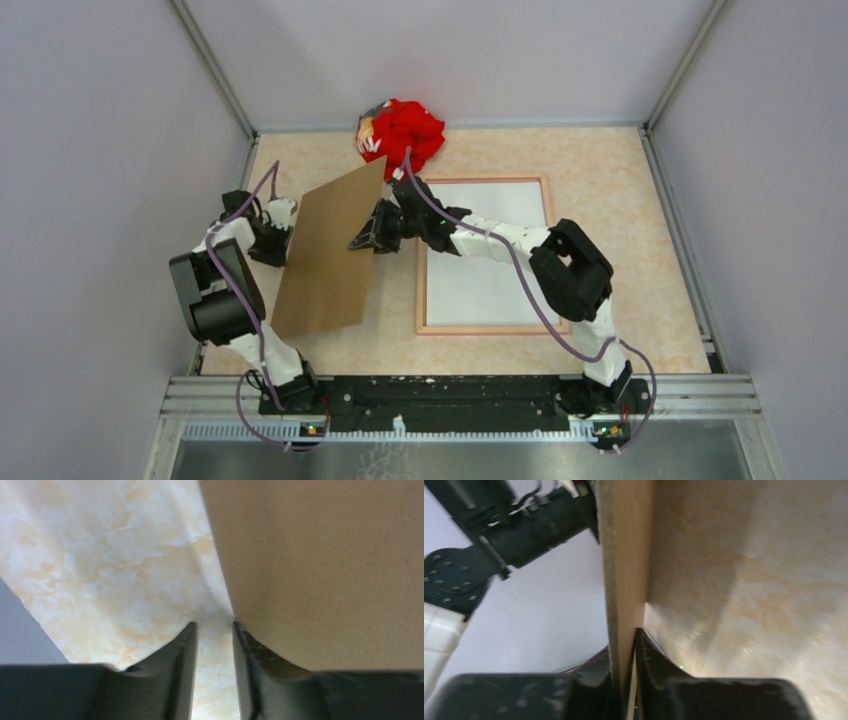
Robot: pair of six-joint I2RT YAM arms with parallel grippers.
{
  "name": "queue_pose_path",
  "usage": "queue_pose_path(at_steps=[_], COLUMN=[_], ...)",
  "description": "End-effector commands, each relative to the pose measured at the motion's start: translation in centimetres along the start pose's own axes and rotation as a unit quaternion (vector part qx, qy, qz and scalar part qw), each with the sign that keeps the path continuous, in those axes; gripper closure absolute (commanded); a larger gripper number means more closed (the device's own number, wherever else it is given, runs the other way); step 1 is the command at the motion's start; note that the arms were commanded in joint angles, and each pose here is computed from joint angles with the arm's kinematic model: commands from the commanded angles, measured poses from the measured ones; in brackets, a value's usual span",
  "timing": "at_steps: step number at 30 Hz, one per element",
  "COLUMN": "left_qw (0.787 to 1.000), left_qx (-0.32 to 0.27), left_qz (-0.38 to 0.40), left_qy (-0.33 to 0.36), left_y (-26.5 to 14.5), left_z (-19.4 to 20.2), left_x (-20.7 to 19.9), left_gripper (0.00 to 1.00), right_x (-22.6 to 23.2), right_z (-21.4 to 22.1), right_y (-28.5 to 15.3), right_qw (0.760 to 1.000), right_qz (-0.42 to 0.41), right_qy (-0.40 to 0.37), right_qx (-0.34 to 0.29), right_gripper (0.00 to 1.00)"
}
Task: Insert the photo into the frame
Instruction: Pick up the photo frame item at the center of the board.
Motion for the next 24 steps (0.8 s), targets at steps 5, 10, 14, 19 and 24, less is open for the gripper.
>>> queue_pose_path(at_steps=[5, 10, 14, 19, 24], left_qw=[0.982, 0.946, 0.896, 0.806, 0.758], left_qx=[-0.103, -0.257, -0.362, -0.431, -0.432], left_qz=[0.157, 0.156, 0.138, 0.054, -0.008], left_qy=[0.034, 0.121, 0.219, 0.403, 0.488], left_y=[-7.3, -14.8, -19.9, -22.8, -23.9], left_z=[-4.6, -9.8, -11.5, -9.3, -6.5], left_x=[-4.4, -5.3, -7.1, -9.7, -11.5], left_gripper=[0.17, 0.02, 0.02, 0.01, 0.02], right_x=[5.3, 8.8, 11.9, 13.1, 14.2], right_z=[-2.3, -6.4, -9.4, -11.1, -11.5], right_y=[-3.9, -7.7, -10.8, -14.4, -17.0], right_qw=[0.998, 0.994, 0.99, 0.983, 0.976], right_qz=[-0.013, -0.026, -0.046, -0.067, -0.093], right_qy=[-0.033, -0.032, -0.016, 0.027, 0.035], right_qx=[-0.056, -0.102, -0.133, -0.167, -0.192], right_gripper=[1.0, 1.0, 1.0, 1.0, 1.0])
Point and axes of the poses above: each gripper's point midway between its finger pads, its own y axis out along the fingers, its own x axis along the line the jaws close on, z = x × y, the point moved 8 cm from there along -y, back along the fingers, and after that the axes turned 3 degrees about y, right-handed, at the moved point
